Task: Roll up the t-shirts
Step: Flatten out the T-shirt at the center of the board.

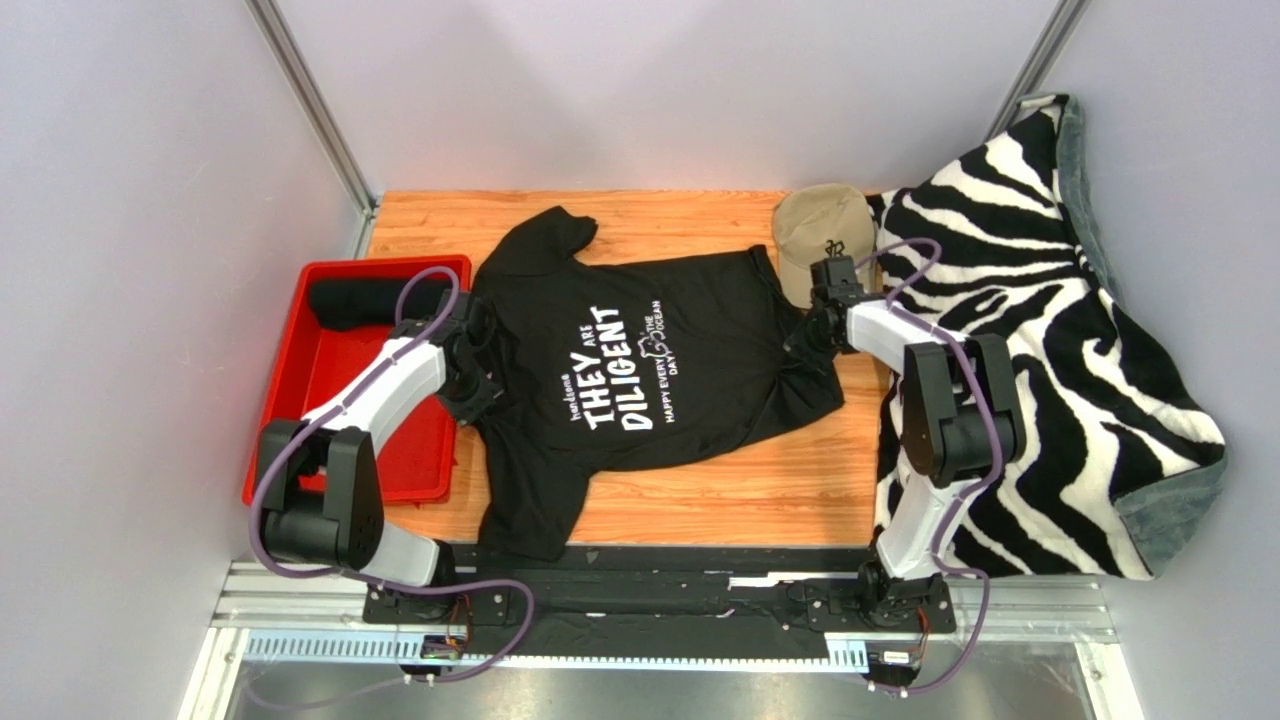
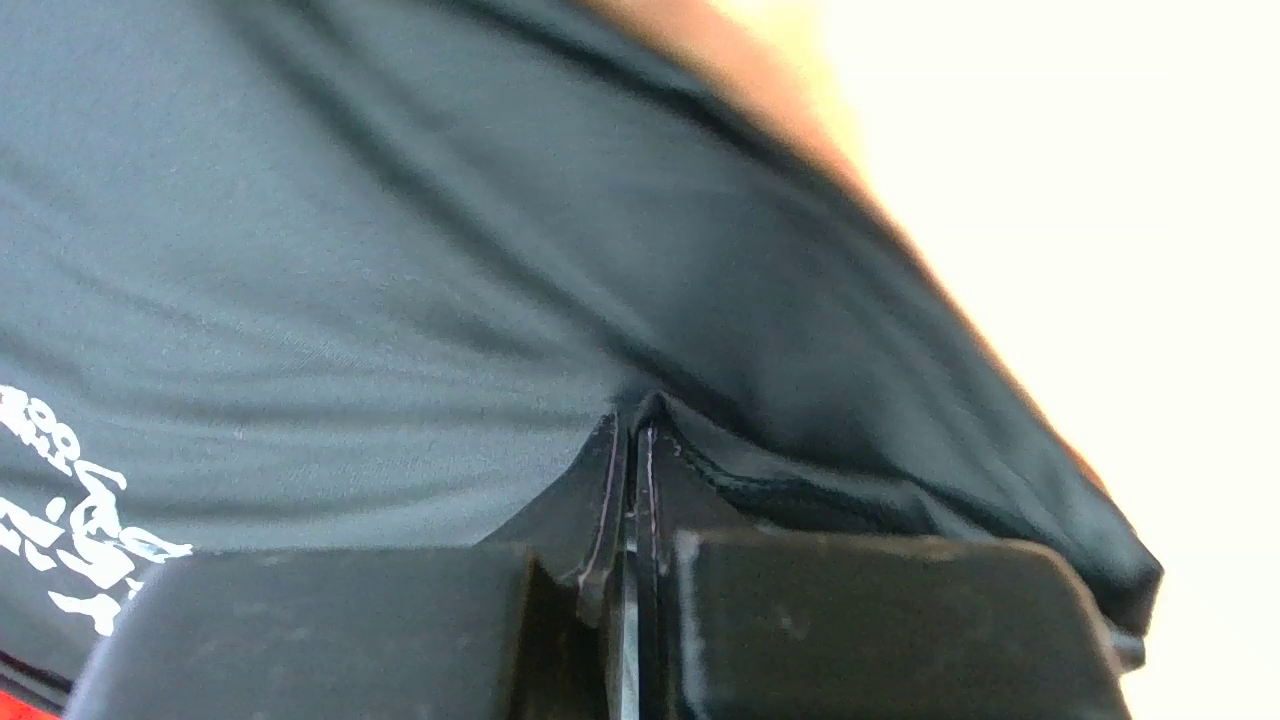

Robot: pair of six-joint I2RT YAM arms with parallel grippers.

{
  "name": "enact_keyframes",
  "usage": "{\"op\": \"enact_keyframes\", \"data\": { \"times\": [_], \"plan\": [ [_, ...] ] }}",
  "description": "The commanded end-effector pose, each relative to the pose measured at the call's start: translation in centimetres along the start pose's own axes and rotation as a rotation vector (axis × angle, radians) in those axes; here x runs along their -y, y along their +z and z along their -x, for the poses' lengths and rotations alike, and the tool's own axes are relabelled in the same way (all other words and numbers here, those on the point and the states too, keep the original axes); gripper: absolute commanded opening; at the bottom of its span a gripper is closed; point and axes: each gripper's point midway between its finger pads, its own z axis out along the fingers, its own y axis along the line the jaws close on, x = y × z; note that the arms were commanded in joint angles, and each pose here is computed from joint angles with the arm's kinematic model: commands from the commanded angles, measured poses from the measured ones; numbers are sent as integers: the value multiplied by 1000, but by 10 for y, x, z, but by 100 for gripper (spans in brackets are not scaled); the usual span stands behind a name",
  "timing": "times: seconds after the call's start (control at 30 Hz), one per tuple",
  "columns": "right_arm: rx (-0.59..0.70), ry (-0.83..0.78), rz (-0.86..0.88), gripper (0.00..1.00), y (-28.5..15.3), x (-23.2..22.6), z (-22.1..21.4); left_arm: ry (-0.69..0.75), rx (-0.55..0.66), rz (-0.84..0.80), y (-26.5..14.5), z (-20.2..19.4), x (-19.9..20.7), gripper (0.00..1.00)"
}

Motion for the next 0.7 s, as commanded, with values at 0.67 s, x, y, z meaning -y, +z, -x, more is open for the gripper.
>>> {"op": "enact_keyframes", "data": {
  "times": [0.67],
  "plan": [
    [86,75,-89,0,-86,98,-11,-91,178,120,-56,2,-62,0]
  ]
}}
